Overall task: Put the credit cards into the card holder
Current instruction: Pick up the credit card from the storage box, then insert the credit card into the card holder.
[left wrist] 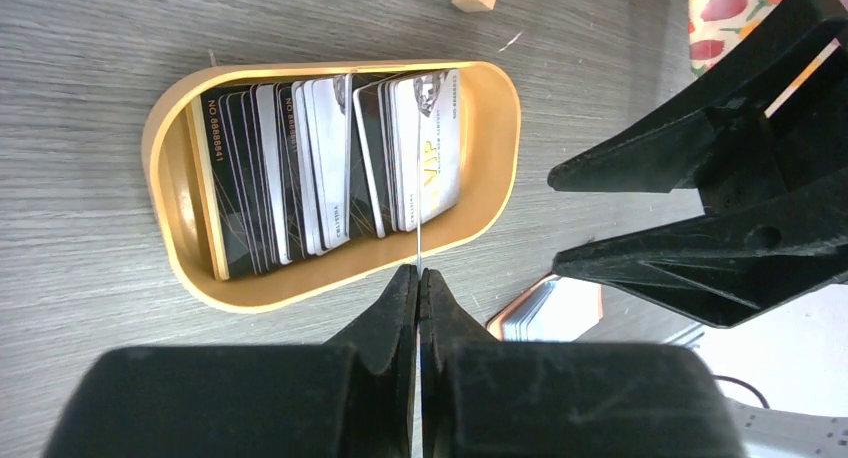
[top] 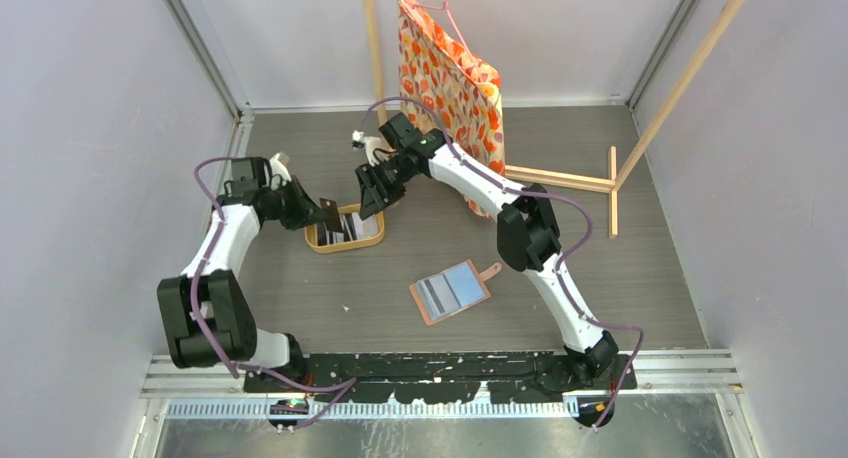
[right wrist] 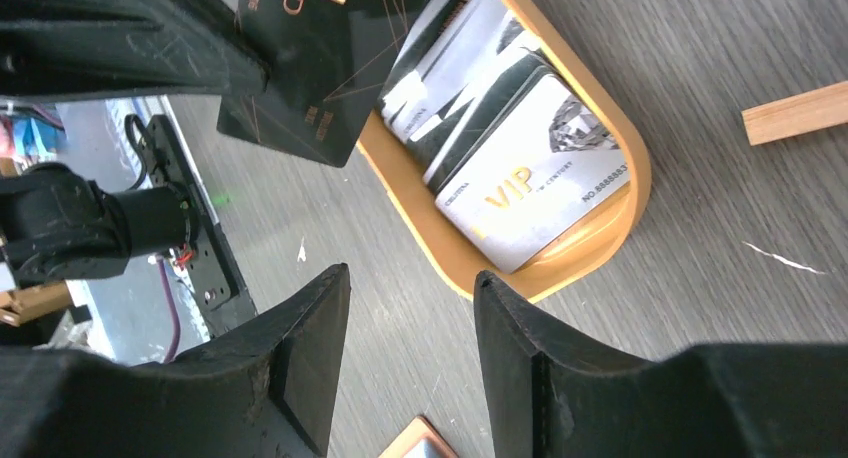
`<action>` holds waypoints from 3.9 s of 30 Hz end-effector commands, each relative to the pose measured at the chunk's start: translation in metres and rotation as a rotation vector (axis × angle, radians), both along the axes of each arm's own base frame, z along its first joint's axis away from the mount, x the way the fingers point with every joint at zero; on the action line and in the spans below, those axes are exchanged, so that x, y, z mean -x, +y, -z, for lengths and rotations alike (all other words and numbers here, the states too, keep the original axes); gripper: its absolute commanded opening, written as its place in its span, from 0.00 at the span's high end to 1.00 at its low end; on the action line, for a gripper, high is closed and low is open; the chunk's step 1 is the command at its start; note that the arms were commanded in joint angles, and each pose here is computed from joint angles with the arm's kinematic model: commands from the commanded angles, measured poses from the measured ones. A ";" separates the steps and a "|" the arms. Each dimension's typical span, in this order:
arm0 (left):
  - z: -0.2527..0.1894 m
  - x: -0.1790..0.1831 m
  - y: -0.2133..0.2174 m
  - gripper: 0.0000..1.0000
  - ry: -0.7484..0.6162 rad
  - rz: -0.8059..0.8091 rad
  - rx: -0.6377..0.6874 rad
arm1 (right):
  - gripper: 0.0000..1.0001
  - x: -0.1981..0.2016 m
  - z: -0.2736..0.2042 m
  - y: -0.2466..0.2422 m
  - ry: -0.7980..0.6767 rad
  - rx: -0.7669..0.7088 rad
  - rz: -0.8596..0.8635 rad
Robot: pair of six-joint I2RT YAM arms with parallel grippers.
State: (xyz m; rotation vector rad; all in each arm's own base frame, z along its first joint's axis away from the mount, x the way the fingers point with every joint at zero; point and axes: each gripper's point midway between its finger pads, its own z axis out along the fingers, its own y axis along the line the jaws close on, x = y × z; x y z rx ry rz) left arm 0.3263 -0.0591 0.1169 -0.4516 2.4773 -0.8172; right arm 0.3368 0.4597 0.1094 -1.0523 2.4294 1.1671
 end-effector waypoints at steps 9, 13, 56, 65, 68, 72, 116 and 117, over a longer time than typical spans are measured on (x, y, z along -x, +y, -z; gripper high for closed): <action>-0.094 0.022 -0.031 1.00 -0.353 0.202 0.071 | 0.43 0.070 -0.127 -0.037 -0.215 -0.180 -0.335; -0.143 0.048 -0.061 1.00 -0.571 0.327 0.112 | 0.43 0.106 -0.145 -0.078 -0.306 -0.173 -0.456; -0.122 0.179 -0.237 1.00 -1.199 0.959 -0.204 | 0.53 0.173 -0.117 -0.171 -0.522 -0.413 -0.629; -0.123 0.177 -0.233 0.80 -1.095 0.776 -0.044 | 0.99 0.181 -0.115 -0.174 -0.497 -0.425 -0.640; -0.124 0.178 -0.228 0.43 -1.036 0.738 0.007 | 0.99 0.179 -0.113 -0.178 -0.495 -0.388 -0.641; -0.119 0.197 -0.217 0.20 -0.928 0.846 0.043 | 0.99 0.176 -0.108 -0.185 -0.453 -0.311 -0.642; -0.088 0.185 -0.261 1.00 -0.646 0.906 0.382 | 0.96 0.188 -0.091 -0.178 -0.176 -0.208 -0.716; -0.089 0.184 -0.260 1.00 -0.651 0.893 0.382 | 0.91 0.188 -0.092 -0.177 -0.174 -0.207 -0.707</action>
